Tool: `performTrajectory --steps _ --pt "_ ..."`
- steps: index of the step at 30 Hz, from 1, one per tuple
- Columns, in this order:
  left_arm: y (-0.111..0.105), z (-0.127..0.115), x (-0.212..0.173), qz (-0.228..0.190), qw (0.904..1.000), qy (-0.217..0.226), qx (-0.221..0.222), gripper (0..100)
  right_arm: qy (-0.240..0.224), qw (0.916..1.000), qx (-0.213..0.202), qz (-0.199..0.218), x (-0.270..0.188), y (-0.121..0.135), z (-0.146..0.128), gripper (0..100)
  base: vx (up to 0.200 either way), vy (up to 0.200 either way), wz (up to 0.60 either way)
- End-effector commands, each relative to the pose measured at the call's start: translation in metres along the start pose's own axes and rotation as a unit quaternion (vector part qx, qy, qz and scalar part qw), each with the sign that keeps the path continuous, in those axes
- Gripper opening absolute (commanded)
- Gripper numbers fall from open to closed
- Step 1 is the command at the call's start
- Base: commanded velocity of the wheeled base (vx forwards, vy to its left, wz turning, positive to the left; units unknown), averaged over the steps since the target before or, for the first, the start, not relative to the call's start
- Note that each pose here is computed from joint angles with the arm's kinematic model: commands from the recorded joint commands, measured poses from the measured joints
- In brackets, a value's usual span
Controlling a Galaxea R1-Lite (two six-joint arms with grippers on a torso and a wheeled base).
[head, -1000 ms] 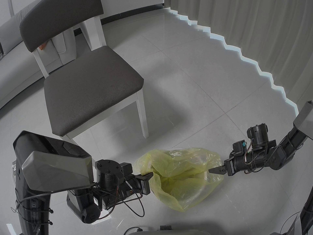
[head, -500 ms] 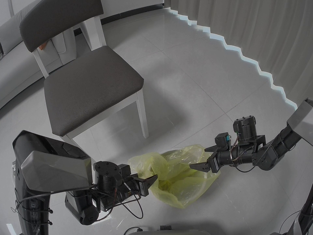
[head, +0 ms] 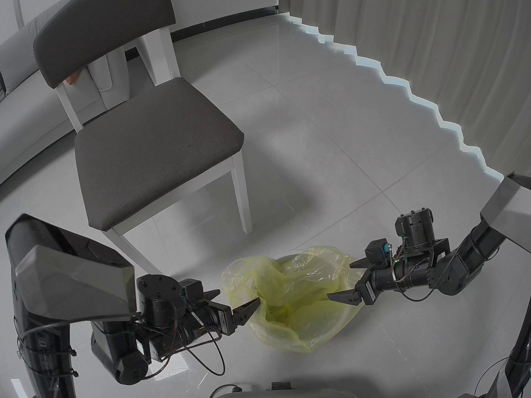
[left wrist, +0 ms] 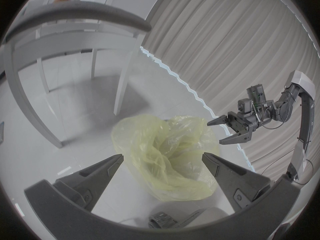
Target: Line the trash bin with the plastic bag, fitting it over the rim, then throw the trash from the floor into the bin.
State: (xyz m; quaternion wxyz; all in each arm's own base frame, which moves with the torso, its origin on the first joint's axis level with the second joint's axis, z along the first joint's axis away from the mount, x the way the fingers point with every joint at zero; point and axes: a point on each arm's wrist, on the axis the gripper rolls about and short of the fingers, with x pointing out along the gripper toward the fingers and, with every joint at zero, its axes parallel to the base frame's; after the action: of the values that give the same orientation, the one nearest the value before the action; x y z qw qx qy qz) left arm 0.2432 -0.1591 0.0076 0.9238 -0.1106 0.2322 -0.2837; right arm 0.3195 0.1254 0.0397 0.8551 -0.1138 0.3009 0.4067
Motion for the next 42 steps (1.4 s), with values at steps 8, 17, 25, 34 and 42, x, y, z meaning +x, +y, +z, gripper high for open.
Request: performTrajectory --steps 8,17,25,34,42 --pt "0.0 0.073 -0.003 0.01 0.9893 -0.098 0.108 100 -0.026 0.9993 0.02 -0.018 -0.057 -0.004 -0.007 100 0.0 0.0 0.0" --pt "-0.06 0.098 0.053 -0.045 0.9783 -0.015 0.202 100 -0.054 0.9964 0.047 -0.045 -0.109 0.014 -0.012 100 0.0 0.0 0.0" --pt "-0.079 0.085 0.084 -0.07 0.967 0.016 0.244 100 -0.082 0.9894 0.1 -0.066 -0.142 0.024 -0.018 100 0.0 0.0 0.0" --pt "-0.078 0.05 0.107 -0.072 0.9627 0.065 0.253 100 -0.084 0.9858 0.123 -0.077 -0.151 0.025 -0.026 100 0.0 0.0 0.0" --pt "-0.083 0.037 0.125 -0.079 0.9605 0.072 0.257 100 -0.102 0.9845 0.123 -0.072 -0.155 0.021 -0.029 100 0.0 0.0 0.0"
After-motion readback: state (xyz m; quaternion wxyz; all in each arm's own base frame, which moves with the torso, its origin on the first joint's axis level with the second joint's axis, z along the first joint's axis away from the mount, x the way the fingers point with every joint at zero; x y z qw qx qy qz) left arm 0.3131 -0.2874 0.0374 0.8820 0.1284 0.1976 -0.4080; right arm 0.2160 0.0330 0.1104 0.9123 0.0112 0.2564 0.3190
